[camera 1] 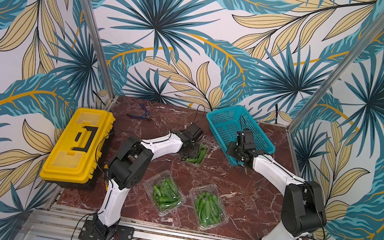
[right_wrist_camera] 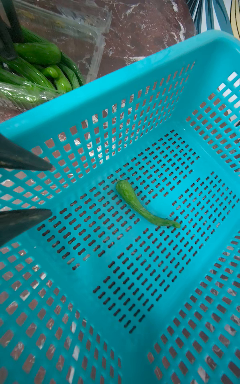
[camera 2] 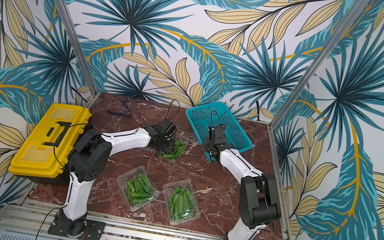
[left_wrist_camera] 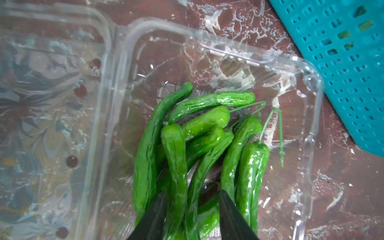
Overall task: Take small green peppers out of containers
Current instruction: Adjust the basket at the center of the board, then move the basket to the center of the board, then pick up the green pepper from the packing box.
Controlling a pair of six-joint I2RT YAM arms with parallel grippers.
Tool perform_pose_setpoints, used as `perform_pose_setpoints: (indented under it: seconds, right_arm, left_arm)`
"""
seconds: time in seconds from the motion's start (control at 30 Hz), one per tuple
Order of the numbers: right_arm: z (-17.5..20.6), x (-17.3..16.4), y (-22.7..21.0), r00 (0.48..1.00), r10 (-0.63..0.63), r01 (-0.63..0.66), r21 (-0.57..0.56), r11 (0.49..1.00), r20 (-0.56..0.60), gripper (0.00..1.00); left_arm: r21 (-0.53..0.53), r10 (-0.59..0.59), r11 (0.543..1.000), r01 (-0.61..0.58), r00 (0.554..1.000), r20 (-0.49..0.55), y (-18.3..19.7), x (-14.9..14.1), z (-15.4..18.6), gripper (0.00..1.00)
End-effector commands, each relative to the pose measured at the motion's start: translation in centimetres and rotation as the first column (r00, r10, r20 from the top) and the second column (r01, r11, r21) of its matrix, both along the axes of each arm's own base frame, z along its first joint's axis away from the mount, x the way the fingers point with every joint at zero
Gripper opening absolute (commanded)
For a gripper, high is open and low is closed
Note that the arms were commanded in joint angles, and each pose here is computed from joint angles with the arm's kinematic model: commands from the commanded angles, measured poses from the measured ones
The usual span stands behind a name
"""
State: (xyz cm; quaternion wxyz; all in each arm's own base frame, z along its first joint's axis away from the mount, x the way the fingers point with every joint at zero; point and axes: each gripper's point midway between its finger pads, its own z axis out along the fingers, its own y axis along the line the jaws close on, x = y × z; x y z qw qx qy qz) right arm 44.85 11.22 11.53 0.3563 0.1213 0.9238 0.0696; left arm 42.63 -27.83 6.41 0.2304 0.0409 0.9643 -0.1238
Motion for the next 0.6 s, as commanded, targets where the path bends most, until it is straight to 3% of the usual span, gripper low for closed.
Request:
perform_pose_setpoints:
  seconds: [0.0, 0.37, 0.57]
  right_arm:
    - [0.1, -1.0, 0.6, 0.999, 0.049, -0.049, 0.007, 0.999, -0.014, 0.33]
    - [-0.2, 0.0, 0.3, 0.999, 0.033, -0.032, 0.058, 0.998, -0.024, 0.33]
    - [-1.4, 0.4, -0.1, 0.998, 0.022, -0.016, 0.101, 0.995, -0.059, 0.33]
  left_arm:
    - [0.011, 0.009, 1.000, -0.009, 1.000, 0.029, -0.2, 1.3, 0.9, 0.43]
    - [0.042, -0.014, 0.999, 0.014, 1.000, 0.004, -0.5, 1.6, -0.1, 0.39]
    - [0.055, -0.025, 0.998, 0.025, 1.000, -0.007, -0.4, 1.3, -0.4, 0.28]
